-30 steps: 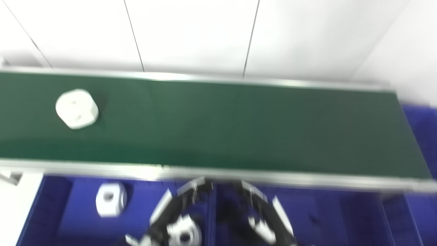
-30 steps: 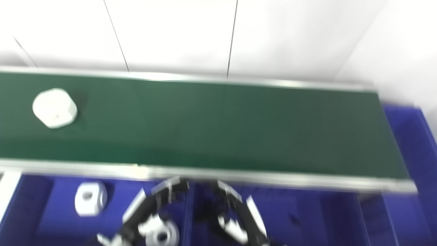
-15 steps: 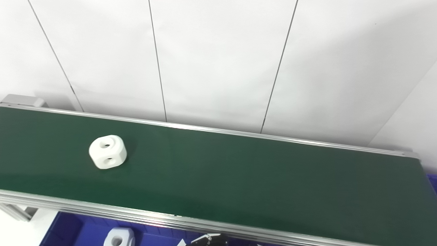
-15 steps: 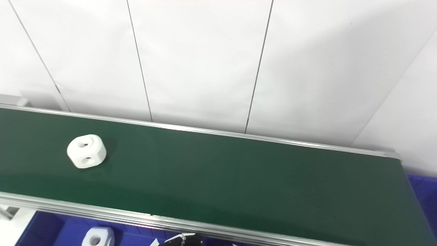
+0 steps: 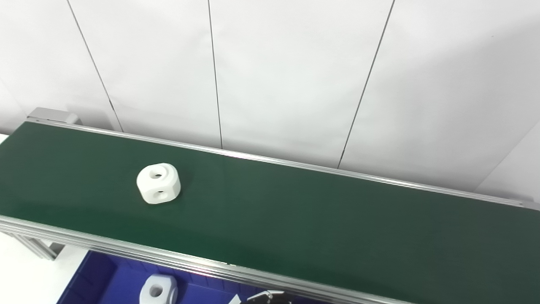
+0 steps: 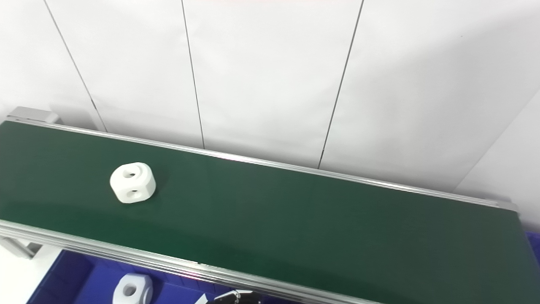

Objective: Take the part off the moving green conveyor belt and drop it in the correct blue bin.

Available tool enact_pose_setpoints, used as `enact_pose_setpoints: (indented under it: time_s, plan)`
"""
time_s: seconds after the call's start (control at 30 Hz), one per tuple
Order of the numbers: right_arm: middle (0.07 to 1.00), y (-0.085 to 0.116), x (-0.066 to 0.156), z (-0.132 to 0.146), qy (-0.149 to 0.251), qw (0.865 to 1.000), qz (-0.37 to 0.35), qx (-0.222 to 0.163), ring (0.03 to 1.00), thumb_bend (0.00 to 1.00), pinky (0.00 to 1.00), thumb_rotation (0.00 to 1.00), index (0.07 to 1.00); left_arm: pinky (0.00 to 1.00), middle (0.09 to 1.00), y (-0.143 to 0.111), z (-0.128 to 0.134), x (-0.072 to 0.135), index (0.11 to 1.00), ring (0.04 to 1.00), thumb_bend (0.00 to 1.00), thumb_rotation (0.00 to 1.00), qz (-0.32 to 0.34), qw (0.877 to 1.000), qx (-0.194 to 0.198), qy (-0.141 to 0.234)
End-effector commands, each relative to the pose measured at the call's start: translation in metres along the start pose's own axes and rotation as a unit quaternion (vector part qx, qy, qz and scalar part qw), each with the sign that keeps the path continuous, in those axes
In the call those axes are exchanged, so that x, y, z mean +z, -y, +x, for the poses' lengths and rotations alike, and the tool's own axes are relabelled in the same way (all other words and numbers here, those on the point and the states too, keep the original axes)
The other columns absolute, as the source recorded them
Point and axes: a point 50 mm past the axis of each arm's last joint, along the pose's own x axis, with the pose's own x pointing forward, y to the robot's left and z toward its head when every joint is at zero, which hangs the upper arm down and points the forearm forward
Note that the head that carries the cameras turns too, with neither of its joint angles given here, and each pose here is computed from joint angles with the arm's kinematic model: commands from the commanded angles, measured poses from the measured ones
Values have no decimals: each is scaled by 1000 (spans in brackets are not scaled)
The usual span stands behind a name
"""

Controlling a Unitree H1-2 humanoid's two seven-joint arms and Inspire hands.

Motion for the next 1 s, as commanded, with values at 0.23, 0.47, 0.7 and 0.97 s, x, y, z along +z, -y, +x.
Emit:
enact_pose_setpoints:
  time_s: [0.23,0.47,0.7,0.97]
  plan:
    - [878,1,10,2,38,999,-2,-1,843,911,754,945,846,708,773,0,0,29,773,774,857,836,28,997,-13,73]
    - [871,2,11,2,40,999,-8,-1,830,927,732,953,844,709,768,-2,-3,66,756,766,843,762,31,989,-18,143]
    - [866,2,12,7,43,999,4,5,844,884,748,921,839,687,744,-31,13,118,725,740,906,740,49,967,19,249]
    - [866,0,13,11,45,999,-4,8,835,884,724,925,836,704,757,-82,32,149,743,751,896,725,156,934,76,314]
